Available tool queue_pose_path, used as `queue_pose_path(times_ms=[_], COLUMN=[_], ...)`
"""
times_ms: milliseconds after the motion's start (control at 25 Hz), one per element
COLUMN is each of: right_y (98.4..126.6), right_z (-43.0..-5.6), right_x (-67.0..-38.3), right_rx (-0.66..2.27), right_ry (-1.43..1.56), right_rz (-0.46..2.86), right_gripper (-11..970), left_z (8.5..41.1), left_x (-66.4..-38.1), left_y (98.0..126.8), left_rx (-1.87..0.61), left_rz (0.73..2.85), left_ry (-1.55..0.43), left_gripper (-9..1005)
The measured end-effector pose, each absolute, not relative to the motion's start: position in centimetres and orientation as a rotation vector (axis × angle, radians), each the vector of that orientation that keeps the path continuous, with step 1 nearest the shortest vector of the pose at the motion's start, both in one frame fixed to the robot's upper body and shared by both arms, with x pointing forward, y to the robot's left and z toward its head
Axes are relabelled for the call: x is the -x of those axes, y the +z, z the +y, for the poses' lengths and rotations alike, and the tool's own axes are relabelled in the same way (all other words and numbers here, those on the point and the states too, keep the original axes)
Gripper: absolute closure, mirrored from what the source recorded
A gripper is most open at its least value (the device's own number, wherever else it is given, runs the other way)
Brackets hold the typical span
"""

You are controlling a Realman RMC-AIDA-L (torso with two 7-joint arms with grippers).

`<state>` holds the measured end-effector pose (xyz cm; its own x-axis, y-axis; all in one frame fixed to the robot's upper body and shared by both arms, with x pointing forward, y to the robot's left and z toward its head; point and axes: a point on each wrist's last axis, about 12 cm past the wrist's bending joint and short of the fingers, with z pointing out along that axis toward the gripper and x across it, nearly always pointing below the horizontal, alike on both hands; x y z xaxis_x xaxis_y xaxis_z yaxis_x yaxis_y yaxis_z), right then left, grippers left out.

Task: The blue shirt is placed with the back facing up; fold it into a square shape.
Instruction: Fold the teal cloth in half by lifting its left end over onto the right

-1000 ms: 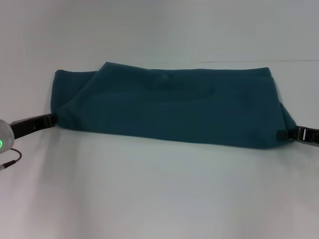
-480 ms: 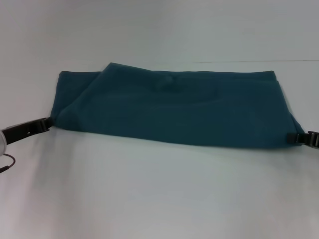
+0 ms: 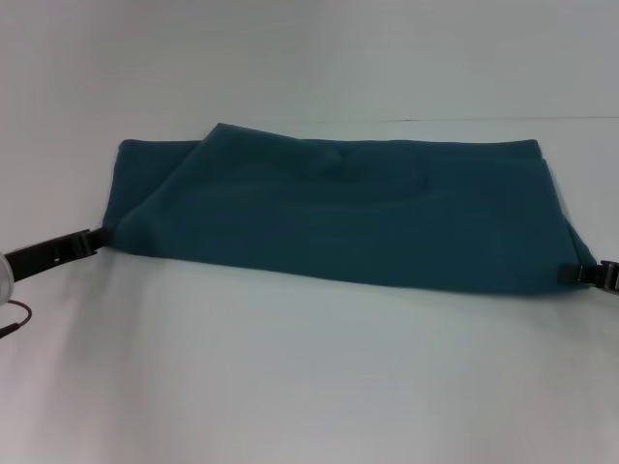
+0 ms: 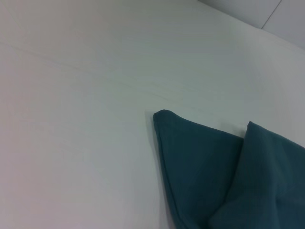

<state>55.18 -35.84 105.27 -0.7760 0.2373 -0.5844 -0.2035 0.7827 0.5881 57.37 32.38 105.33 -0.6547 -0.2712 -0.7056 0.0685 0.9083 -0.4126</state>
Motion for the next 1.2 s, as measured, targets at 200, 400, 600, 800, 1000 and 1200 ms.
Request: queue_pose_path(times_ms=[200,400,600,800,1000,1200], right_y=[105.3,105.4,105.5,105.5,105.5,105.5], right_z=[-35.8,-35.7,-35.6,-35.7,-35.7,-35.7], right_x=[-55.3,-55.5,-55.5,-55.6,-55.6,-55.6], right_rx=[-0.023,-0.017,-0.017,-0.020,-0.020,-0.020], right_ry=[0.861,0.861,0.860,0.859,0.857,0.857], right_rz=[2.302,2.299,2.298,2.296,2.295,2.296], right_gripper=[938,938,937,938,938,937], left_z=[31.8,31.3,31.1,31.0,30.8,30.4], left_x=[-57.7,-58.2,-58.5,-58.6,-58.5,-58.6], left_y=[105.2,105.2,105.3,105.2,105.2,105.1], left_rx=[0.150,0.151,0.161,0.163,0.153,0.127], left_rz=[2.231,2.233,2.232,2.236,2.242,2.251], left_ry=[-0.539,-0.550,-0.549,-0.548,-0.555,-0.560], left_gripper=[701,591,481,298,137,140])
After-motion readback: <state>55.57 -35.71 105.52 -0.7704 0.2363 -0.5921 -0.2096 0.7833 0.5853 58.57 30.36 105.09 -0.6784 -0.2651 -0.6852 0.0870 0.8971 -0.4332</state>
